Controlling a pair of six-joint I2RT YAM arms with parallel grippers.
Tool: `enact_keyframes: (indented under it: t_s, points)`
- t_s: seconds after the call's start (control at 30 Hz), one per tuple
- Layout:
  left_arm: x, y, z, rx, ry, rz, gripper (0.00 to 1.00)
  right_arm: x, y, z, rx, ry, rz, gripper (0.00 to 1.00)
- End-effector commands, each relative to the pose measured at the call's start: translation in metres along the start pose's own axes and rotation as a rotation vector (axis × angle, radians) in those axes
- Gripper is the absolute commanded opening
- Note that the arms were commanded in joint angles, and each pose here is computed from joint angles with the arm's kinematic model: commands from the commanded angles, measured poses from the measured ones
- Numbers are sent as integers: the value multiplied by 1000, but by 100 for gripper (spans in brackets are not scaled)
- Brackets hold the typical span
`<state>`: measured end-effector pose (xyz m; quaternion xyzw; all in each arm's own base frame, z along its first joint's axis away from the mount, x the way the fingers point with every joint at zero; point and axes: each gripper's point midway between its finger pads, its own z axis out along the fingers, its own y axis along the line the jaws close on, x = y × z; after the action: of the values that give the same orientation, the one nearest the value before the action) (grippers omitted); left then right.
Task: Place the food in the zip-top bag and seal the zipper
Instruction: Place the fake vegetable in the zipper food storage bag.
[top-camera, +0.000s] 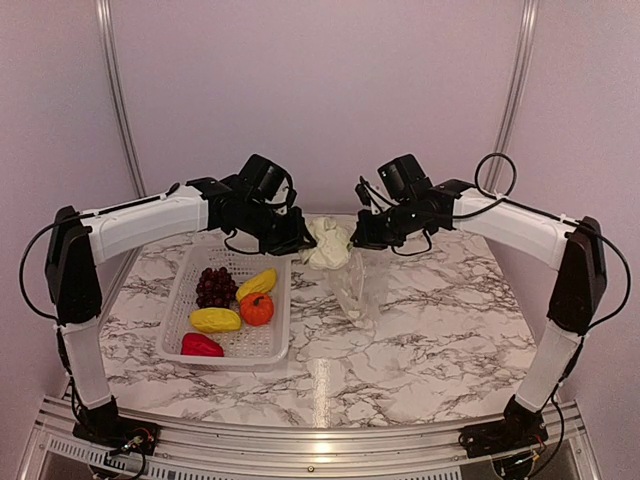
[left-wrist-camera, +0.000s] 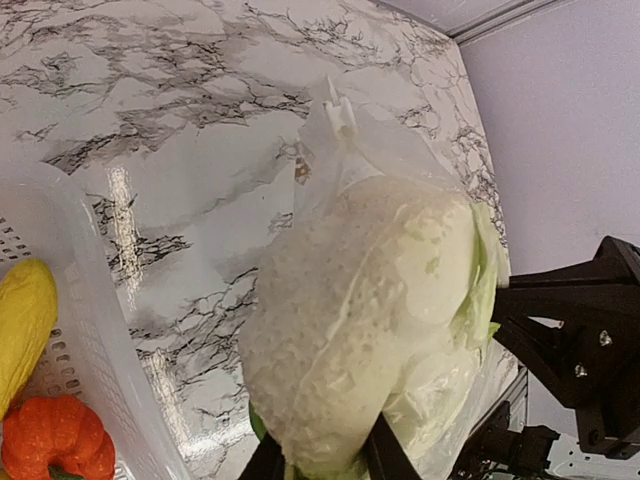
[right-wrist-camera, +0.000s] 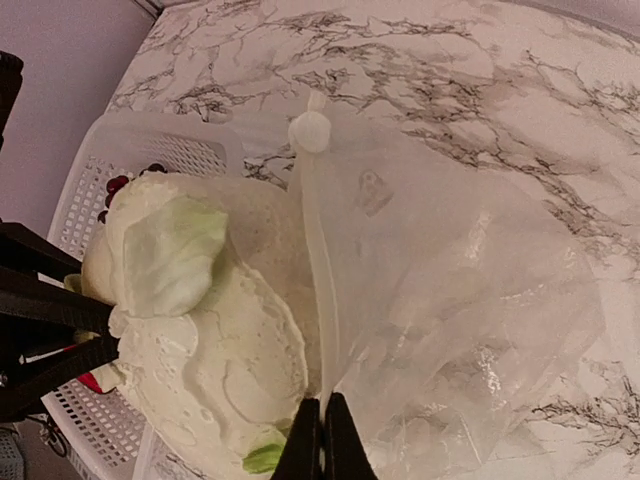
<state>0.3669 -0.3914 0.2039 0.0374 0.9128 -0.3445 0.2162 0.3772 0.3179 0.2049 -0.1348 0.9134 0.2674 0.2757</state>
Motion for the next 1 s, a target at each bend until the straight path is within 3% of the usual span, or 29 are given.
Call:
enact_keyframes:
  t_s: [0.0, 0.17, 0.3, 0.43, 0.67, 0.87, 0.9, 0.97]
  points:
    - [14, 26, 6, -165, 59, 29, 0, -24, 22, -15, -48, -61, -10, 0]
    - [17, 35, 11, -259, 83, 57, 0, -27, 36, -14, -86, -72, -5, 0]
    - [14, 20, 16, -229, 82, 74, 0, -22, 39, -5, -110, -48, 10, 0]
    - [1, -4, 16, -164, 56, 88, 0, -16, 46, 1, -167, -29, 38, 0]
    - [-9, -57, 15, 89, 41, 123, 0, -25, 59, -13, -233, -66, 43, 0]
    - [-12, -58, 32, 119, 23, 81, 0, -32, 71, -30, -326, -96, 23, 0]
    - [-14, -60, 36, 135, 18, 76, 4, -32, 75, -33, -351, -98, 22, 0]
    - [-15, -68, 42, 176, 23, 75, 23, -32, 79, -41, -380, -107, 20, 0]
